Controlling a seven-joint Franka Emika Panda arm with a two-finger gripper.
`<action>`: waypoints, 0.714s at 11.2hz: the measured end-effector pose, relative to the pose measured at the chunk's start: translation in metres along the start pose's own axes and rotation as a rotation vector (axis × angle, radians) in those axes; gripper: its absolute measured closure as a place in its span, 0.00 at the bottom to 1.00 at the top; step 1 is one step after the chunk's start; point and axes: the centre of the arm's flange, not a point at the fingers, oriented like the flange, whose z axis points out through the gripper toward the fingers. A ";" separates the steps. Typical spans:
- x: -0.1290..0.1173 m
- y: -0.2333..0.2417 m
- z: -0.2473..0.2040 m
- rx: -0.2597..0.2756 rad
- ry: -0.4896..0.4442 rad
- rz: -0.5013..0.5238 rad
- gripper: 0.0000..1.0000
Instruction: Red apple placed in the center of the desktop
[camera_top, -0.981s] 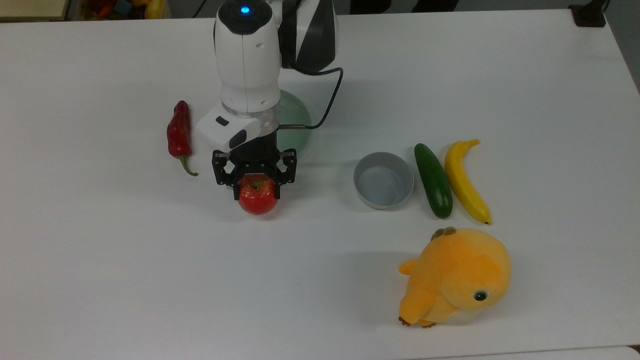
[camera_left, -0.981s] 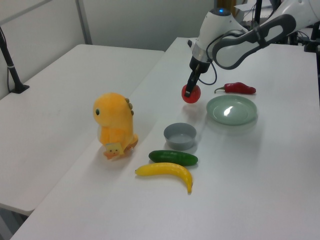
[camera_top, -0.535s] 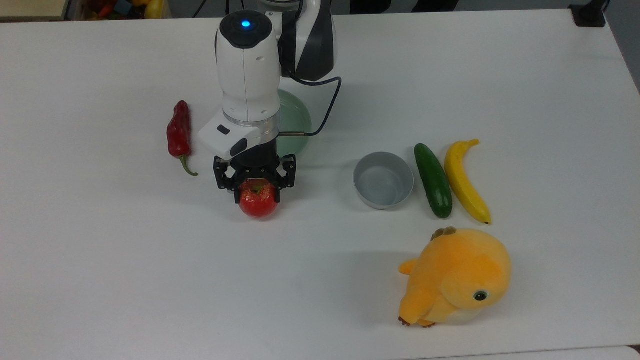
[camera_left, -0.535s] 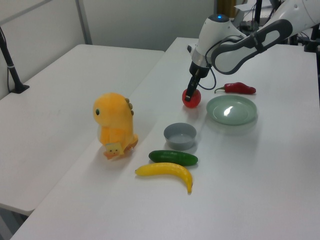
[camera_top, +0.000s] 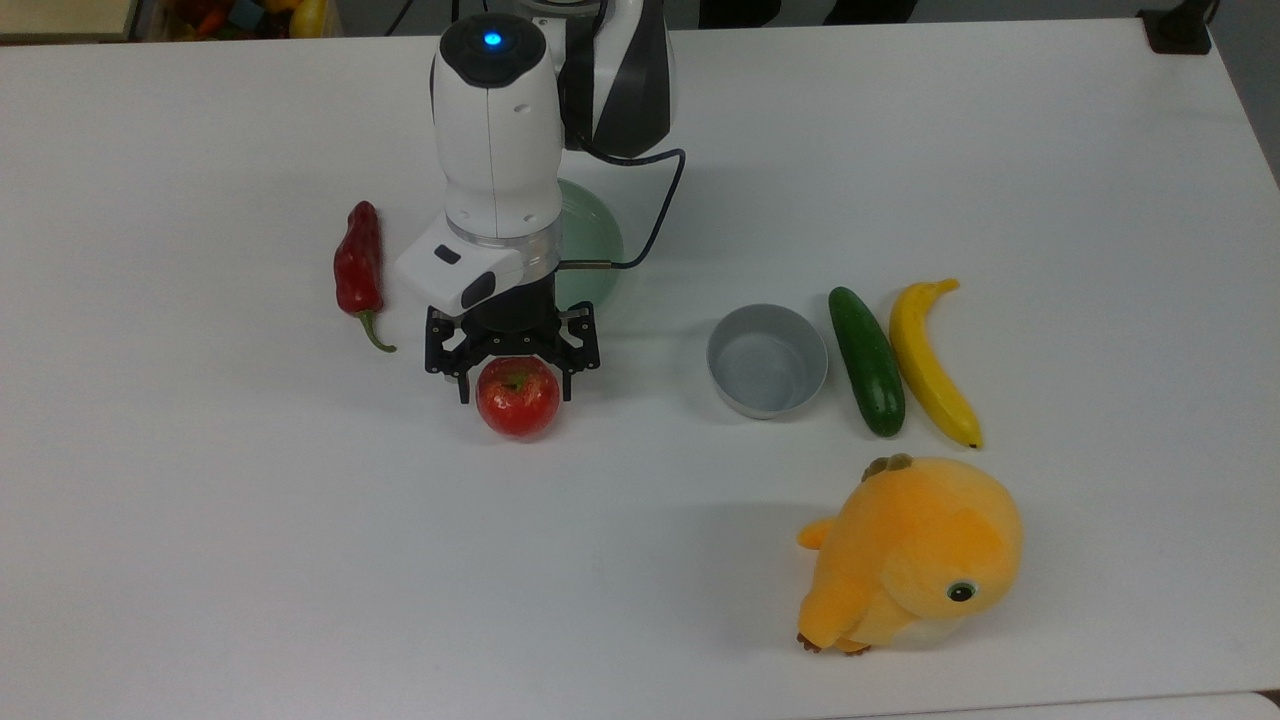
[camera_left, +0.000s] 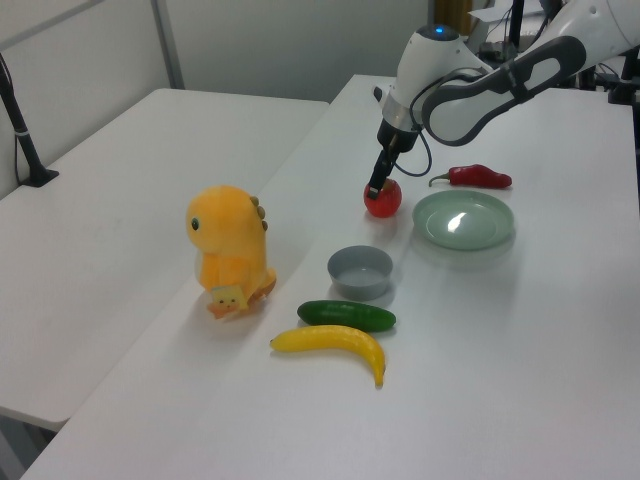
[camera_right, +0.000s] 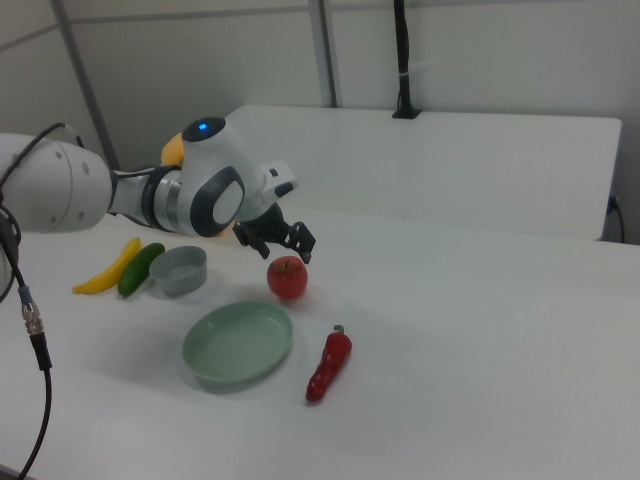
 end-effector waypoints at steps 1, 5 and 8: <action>0.005 0.000 -0.010 0.001 0.017 0.000 0.00; 0.015 -0.001 -0.095 0.029 -0.021 0.085 0.00; 0.002 0.004 -0.172 0.052 -0.126 0.121 0.00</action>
